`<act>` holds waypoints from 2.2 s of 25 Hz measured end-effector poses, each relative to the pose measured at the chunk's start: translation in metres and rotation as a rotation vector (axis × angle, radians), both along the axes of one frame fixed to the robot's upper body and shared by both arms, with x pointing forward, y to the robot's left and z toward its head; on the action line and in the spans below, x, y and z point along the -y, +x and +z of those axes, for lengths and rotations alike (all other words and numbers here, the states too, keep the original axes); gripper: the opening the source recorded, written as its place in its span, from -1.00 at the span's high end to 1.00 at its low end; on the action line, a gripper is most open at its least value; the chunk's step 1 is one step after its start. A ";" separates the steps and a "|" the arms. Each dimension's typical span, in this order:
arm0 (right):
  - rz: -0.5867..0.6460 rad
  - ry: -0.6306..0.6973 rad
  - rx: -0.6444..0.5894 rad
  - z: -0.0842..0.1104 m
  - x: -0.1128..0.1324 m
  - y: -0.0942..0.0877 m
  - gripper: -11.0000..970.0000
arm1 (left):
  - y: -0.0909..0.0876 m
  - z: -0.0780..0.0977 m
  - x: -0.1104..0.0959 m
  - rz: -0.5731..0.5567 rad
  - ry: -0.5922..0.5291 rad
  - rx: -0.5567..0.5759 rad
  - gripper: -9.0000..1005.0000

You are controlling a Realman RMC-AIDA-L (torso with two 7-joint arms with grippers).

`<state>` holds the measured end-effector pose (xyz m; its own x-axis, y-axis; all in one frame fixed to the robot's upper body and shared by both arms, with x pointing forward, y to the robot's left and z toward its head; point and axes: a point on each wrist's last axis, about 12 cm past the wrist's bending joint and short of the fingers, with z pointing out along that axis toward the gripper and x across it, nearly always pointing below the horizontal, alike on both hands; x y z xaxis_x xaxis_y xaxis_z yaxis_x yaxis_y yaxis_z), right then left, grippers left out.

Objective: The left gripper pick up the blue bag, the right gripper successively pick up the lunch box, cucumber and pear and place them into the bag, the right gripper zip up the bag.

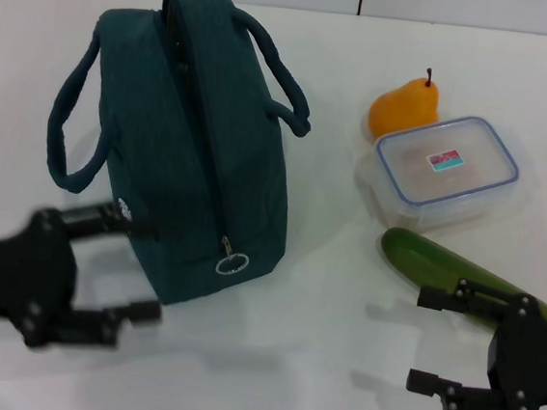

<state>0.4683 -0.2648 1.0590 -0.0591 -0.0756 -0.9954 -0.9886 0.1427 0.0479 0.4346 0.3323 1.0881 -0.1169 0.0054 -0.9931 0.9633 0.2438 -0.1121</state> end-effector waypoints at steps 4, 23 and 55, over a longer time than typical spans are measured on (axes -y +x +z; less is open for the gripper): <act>-0.008 0.002 0.003 0.001 0.001 0.001 -0.65 | 0.007 0.024 -0.017 0.118 -0.129 0.096 -0.65; -0.079 0.028 0.068 0.009 0.008 0.011 -0.65 | 0.134 0.101 -0.073 0.661 -0.116 -0.275 -0.64; -0.153 0.023 0.117 0.017 0.023 0.022 -0.65 | 0.130 0.112 -0.004 0.552 0.215 -0.963 -0.59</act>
